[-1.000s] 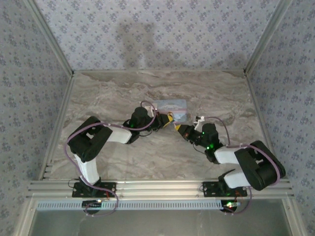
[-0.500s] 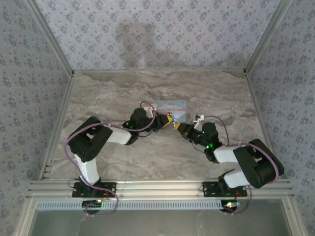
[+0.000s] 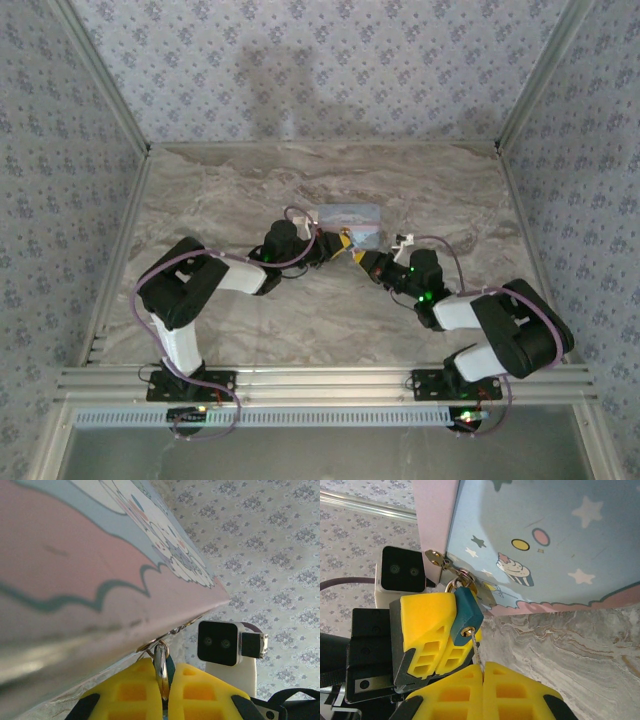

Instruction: Unlock a padlock with a key

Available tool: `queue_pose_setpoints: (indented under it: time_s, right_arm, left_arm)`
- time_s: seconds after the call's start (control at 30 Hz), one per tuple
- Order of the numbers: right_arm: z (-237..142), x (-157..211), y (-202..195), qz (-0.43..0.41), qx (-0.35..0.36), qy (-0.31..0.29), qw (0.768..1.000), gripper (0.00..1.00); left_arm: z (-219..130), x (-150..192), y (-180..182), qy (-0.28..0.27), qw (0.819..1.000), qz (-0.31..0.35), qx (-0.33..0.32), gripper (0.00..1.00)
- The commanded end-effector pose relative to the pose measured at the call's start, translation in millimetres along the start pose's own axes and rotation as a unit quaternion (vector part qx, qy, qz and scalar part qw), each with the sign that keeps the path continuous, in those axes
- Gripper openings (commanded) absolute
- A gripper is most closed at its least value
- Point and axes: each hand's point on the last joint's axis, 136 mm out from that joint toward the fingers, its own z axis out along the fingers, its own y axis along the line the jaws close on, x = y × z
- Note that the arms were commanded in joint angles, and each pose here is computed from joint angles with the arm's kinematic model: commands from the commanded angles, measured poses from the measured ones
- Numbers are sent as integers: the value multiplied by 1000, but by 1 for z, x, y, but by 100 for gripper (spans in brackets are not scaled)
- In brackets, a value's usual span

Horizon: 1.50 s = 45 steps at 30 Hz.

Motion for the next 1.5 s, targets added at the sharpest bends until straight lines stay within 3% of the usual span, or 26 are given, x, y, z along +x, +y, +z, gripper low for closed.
queue_pose_setpoints:
  time_s: [0.0,0.43,1.03,1.47]
  right_arm:
    - [5,-5,17,-9,-28,-1,1000,0]
    - [9,-9,21,0,-33,0,999,0]
    - [8,-25,14,94,-29,-5,995,0]
    - [7,-27,9,56,-2,6,998,0]
  left_arm:
    - [-3,-2,-24,0,999,15,42,0]
    - [-2,5,-30,14,998,20,57,0]
    - [1,12,-39,25,996,24,82,0]
    - [4,14,-42,31,996,24,83,0]
